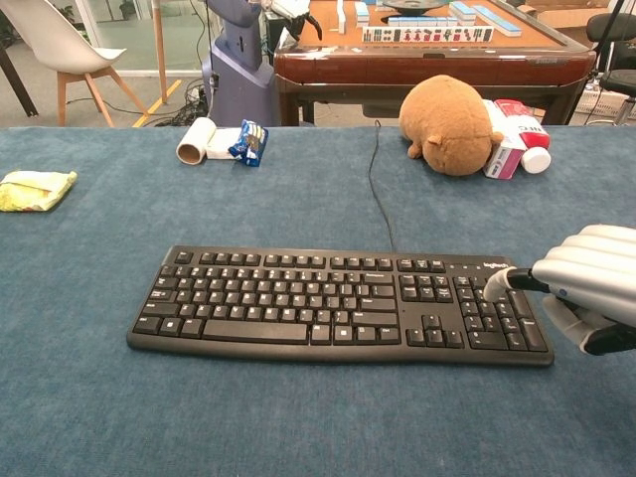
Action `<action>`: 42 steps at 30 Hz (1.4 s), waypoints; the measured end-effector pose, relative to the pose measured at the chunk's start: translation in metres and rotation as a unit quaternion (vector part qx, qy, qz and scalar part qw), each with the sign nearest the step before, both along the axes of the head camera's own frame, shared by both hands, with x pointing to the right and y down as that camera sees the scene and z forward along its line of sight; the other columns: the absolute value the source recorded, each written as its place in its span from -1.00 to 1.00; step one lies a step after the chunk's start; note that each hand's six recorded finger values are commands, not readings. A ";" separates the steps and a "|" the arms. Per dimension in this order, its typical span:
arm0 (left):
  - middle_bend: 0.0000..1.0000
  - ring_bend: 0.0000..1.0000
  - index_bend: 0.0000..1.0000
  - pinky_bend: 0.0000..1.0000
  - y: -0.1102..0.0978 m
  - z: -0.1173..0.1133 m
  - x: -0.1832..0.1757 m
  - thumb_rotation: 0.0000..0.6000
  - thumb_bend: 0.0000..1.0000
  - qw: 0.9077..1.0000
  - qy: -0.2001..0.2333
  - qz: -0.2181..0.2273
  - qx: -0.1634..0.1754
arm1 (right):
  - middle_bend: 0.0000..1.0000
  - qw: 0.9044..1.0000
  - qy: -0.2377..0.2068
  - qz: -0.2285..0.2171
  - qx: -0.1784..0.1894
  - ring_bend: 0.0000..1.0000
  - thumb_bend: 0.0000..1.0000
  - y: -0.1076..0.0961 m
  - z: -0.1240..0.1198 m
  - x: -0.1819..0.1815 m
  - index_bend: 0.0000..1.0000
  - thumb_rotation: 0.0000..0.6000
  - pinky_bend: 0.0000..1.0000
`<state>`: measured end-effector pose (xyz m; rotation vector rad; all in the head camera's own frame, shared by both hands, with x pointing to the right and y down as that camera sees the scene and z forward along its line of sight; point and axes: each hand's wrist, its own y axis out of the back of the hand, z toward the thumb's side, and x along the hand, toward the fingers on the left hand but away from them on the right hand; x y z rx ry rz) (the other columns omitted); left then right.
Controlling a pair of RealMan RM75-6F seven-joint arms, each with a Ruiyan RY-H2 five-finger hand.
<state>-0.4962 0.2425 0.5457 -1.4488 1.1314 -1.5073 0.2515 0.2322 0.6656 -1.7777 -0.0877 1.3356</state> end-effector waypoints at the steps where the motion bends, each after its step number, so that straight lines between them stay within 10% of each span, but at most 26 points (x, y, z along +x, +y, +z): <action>1: -0.52 -0.54 -0.50 -0.12 0.000 0.000 0.000 1.00 -0.88 1.000 0.000 0.000 0.000 | 1.00 1.000 0.001 0.000 0.000 1.00 1.00 0.000 0.001 0.000 -0.52 1.00 1.00; 37: -0.52 -0.54 -0.49 -0.12 0.000 -0.001 -0.004 1.00 -0.88 1.000 0.000 -0.007 -0.004 | 1.00 1.000 0.004 -0.001 -0.007 1.00 0.99 0.001 0.008 0.000 -0.47 1.00 1.00; 42: -0.52 -0.54 -0.49 -0.12 0.000 -0.001 -0.003 1.00 -0.88 1.000 0.000 -0.007 -0.004 | 0.72 1.000 -0.003 0.000 0.005 0.77 0.46 -0.006 -0.010 0.009 -0.47 1.00 1.00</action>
